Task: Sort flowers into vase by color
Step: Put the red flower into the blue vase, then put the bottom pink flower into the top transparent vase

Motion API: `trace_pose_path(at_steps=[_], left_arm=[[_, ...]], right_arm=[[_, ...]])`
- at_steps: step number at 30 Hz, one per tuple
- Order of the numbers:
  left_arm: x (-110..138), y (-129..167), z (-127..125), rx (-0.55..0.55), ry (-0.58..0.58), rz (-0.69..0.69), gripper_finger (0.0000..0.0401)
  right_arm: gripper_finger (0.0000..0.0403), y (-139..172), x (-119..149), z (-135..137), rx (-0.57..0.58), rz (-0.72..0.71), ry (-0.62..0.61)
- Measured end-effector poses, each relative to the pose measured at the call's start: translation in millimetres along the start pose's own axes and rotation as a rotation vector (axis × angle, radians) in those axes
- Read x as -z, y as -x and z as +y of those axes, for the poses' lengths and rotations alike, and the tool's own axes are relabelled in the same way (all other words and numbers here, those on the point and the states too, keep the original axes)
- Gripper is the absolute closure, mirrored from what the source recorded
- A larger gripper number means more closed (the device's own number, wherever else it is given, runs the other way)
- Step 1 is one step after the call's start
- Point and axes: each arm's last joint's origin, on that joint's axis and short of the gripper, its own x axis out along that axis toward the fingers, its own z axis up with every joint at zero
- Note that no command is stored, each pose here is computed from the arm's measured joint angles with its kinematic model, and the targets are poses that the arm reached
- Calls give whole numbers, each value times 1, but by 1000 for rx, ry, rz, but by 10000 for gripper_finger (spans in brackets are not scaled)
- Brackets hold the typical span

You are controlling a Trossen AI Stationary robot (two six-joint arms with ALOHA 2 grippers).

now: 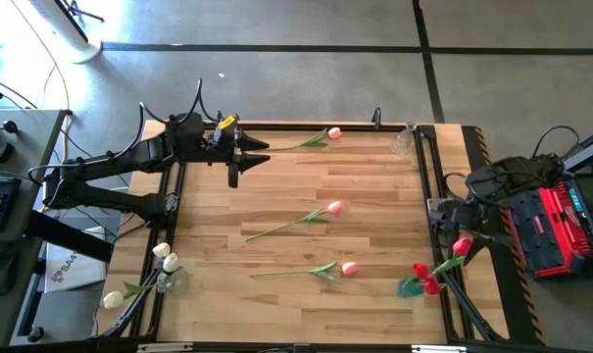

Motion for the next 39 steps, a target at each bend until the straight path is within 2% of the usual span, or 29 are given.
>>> trace_pose_path(at_steps=[4, 10, 16, 29, 35, 39], left_arm=[[0, 0, 0, 0, 0, 0, 243], [0, 0, 0, 0, 0, 0, 243], [0, 0, 0, 0, 0, 0, 243], [0, 0, 0, 0, 0, 0, 243], [0, 0, 0, 0, 0, 0, 243], [0, 0, 0, 0, 0, 0, 243]], right_arm=[[246, -5, -3, -4, -14, 16, -13], [187, -11, -6, -8, -18, 45, -30], [142, -11, -6, -6, -85, 59, -64], [139, -11, -3, -4, -173, 98, -103], [139, -10, -14, -1, -204, 25, -82], [139, -9, -23, 3, -282, -21, -90]])
